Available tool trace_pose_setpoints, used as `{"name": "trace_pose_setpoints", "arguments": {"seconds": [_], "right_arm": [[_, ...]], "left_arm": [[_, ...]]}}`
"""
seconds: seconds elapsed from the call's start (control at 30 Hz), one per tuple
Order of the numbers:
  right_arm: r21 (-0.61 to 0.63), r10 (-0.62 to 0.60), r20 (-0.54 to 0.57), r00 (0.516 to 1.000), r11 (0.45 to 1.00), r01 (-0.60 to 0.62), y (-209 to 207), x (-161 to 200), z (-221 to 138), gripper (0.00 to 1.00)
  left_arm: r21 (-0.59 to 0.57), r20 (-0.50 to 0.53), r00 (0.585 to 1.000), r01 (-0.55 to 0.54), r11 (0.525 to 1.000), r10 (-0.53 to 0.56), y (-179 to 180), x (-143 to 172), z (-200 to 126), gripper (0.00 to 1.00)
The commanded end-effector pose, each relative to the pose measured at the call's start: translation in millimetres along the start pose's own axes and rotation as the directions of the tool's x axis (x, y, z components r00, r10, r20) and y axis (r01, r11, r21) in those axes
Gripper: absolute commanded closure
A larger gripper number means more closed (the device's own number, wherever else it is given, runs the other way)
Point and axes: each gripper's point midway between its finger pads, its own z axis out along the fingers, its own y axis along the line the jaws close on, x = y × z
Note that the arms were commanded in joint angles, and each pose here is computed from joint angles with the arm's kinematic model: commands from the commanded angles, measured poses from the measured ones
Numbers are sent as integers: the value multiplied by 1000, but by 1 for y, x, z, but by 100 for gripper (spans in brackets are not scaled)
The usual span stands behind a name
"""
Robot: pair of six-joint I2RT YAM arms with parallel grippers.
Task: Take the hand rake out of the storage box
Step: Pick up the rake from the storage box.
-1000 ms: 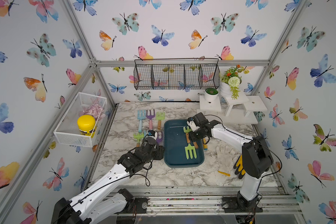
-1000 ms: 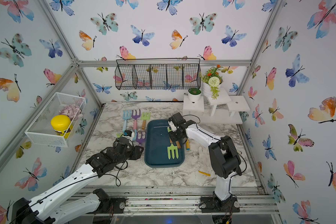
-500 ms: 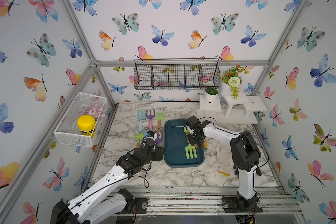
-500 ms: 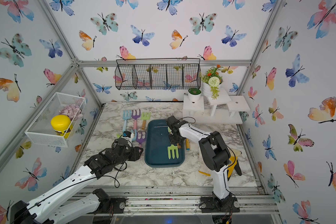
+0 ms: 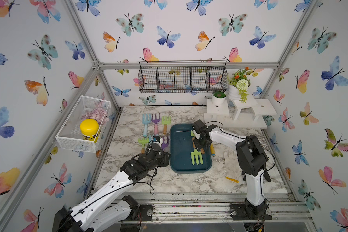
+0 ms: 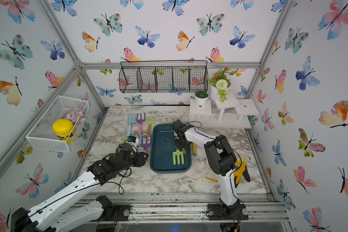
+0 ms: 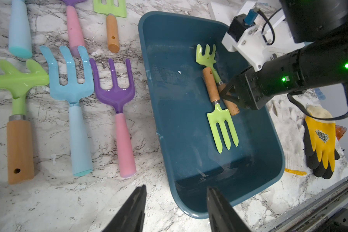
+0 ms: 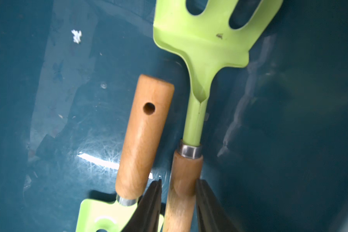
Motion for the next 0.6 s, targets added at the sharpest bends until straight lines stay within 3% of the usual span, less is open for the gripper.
{"name": "trace_pose_setpoints", "arguments": {"seconds": [0.0, 0.23, 0.57], "right_arm": [[-73, -9, -57, 998, 997, 5, 16, 16, 17, 66], [-50, -5, -48, 999, 999, 3, 13, 17, 16, 53], [-71, -22, -44, 999, 997, 19, 26, 14, 16, 54]], "left_arm": [[22, -12, 1000, -5, 1000, 5, -5, 1, 2, 46], [28, -9, 1000, -4, 1000, 5, -6, 1, 1, 46], [23, -9, 1000, -3, 1000, 3, -5, 1, 1, 42]]}}
